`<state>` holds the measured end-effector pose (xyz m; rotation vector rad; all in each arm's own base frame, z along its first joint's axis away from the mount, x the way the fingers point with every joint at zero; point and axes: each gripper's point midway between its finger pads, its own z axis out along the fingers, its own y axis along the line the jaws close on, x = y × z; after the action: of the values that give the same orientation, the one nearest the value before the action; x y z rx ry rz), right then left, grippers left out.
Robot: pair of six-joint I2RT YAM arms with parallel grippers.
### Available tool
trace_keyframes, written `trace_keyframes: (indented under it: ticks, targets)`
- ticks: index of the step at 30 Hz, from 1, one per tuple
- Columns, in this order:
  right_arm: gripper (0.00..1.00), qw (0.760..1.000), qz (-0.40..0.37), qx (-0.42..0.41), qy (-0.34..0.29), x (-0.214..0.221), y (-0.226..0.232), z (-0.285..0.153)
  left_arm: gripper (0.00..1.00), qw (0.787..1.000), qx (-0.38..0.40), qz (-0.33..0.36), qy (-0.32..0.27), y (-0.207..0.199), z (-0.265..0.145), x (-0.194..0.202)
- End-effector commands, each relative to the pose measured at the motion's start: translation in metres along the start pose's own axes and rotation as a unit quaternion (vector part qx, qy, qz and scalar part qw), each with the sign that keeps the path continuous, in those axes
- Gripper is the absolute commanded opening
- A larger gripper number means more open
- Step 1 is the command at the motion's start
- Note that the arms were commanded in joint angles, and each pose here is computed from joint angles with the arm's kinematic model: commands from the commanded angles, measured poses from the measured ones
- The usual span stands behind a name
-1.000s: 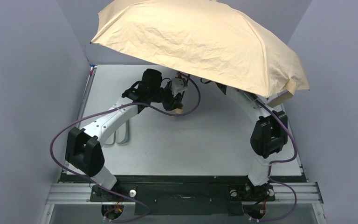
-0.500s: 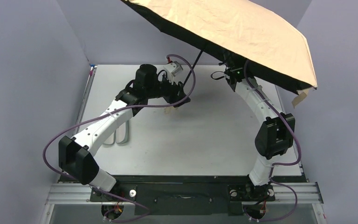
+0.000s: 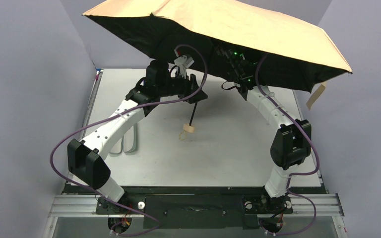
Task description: Open the umbrella
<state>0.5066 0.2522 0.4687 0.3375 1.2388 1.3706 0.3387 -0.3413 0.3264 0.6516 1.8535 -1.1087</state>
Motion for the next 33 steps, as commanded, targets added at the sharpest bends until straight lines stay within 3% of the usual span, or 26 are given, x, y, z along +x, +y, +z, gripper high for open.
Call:
trace_keyframes:
  ticks: [1,5,10,18,22,29,33]
  targets:
    - [0.0,0.995,-0.005,-0.09,-0.029,-0.031,0.084,-0.013,0.49,0.999,0.024,-0.008,0.025,-0.014,-0.013,0.01]
    - [0.0,0.995,-0.007,-0.098,-0.033,-0.036,0.093,-0.013,0.45,0.996,0.018,-0.009,0.087,-0.01,-0.024,0.052]
    - [0.0,0.993,-0.012,-0.109,-0.042,-0.043,0.103,-0.013,0.26,0.99,0.011,-0.003,0.139,-0.004,-0.037,0.088]
    - [0.0,0.99,-0.031,-0.119,-0.076,-0.066,0.114,-0.008,0.24,0.982,0.023,0.005,0.185,-0.003,-0.048,0.115]
    - [0.0,0.99,-0.036,-0.112,-0.077,-0.068,0.112,-0.008,0.19,0.987,0.032,0.029,0.153,-0.009,-0.046,0.102]
    - [0.0,0.997,-0.016,-0.076,-0.018,-0.017,0.083,-0.024,0.32,0.998,0.019,0.034,0.05,-0.015,-0.022,0.036]
    - [0.0,0.997,-0.007,-0.071,-0.005,-0.003,0.08,-0.029,0.29,0.999,0.032,0.009,0.036,-0.021,-0.008,0.018]
